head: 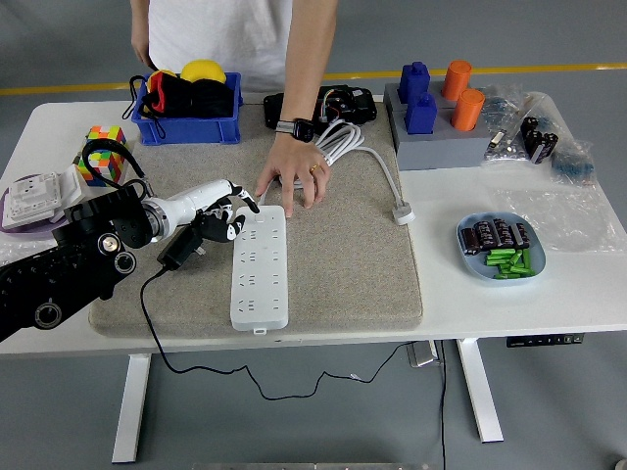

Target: Pull the plug out,throw it away,press the button

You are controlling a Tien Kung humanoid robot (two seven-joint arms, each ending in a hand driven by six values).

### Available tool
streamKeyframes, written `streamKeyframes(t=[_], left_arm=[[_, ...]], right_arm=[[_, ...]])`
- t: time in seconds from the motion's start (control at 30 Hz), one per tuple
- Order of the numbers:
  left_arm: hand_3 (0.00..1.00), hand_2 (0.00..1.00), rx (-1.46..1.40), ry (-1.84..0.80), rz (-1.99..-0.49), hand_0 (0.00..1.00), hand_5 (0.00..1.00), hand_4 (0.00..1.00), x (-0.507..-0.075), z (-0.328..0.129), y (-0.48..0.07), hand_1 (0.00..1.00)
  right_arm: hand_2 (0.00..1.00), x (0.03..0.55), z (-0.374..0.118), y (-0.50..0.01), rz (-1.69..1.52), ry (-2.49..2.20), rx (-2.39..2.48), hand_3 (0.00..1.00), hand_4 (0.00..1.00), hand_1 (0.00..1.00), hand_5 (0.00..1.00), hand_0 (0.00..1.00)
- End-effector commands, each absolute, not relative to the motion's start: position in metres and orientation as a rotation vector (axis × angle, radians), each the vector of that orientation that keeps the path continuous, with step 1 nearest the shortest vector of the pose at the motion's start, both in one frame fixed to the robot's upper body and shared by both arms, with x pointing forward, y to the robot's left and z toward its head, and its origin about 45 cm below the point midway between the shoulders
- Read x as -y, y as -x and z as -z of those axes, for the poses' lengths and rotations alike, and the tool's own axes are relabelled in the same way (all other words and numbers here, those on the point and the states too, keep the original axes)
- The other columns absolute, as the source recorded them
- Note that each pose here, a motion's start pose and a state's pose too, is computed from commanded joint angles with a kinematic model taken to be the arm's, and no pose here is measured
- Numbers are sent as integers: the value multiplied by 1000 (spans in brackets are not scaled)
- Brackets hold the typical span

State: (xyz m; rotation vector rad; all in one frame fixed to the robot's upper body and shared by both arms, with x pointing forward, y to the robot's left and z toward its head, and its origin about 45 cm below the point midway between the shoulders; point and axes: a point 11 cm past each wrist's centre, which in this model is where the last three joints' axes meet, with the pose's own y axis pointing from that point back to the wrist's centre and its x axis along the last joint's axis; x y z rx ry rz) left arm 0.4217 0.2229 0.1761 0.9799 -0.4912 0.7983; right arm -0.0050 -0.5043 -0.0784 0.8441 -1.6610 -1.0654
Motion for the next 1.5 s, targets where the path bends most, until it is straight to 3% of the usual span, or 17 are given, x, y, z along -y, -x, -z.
streamKeyframes(t=[1.5], left_arm=[[707, 137, 561, -1137, -756, 17, 2, 58, -212, -162, -439, 32]], right_arm=[[665, 503, 79, 2, 1068, -847, 1669, 655, 758, 689, 631, 733]])
